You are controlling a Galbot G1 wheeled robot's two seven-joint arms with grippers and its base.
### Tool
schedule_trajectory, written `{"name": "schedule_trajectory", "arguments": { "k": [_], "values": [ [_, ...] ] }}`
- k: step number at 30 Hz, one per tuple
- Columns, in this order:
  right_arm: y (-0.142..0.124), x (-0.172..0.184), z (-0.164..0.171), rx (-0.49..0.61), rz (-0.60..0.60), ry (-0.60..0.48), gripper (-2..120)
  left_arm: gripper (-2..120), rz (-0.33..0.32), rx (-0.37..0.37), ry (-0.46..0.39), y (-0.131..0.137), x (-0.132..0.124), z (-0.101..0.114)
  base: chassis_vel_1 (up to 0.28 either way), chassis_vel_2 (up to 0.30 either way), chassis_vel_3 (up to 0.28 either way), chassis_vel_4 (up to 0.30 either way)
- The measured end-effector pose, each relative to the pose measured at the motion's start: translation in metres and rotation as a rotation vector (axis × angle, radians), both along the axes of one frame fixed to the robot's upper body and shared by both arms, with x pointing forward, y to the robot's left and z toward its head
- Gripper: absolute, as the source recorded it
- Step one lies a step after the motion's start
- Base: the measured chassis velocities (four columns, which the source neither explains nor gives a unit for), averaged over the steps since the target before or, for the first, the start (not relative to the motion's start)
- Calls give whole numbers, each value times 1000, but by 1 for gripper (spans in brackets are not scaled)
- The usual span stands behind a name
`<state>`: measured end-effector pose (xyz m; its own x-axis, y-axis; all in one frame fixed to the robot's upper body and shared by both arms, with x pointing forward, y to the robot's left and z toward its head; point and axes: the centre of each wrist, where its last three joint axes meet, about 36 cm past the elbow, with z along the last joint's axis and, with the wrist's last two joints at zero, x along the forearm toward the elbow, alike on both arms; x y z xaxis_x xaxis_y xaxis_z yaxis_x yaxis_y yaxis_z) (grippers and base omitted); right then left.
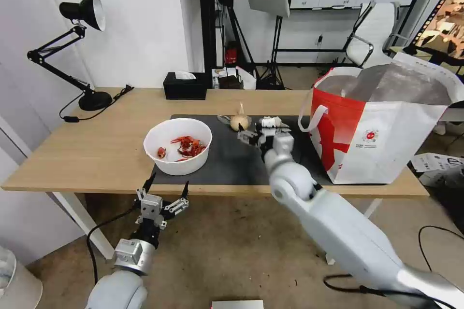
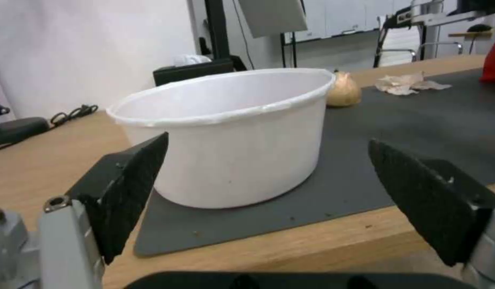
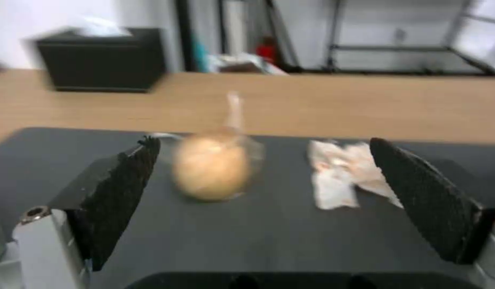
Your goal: Pick up the trash from the table and place it into the takeout bag.
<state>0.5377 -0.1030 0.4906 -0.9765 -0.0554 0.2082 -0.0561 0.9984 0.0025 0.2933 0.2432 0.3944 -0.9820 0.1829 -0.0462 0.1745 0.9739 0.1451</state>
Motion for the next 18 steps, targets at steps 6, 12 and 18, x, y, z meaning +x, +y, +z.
{"name": "schedule_trajectory", "arguments": {
  "k": [6, 12, 18],
  "values": [
    [10, 29, 3, -23, -121, 49, 100, 100, 0, -2, 9, -1, 0, -3, 0, 0, 0, 0],
    [8, 66, 0, -44, -214, 133, 100, 100, -1, -2, 16, -1, 1, -6, 0, 0, 0, 0],
    [1, 90, -8, -71, -249, 204, 100, 100, -3, -1, 20, -1, 2, -8, 0, 0, 0, 0]
  ]
}}
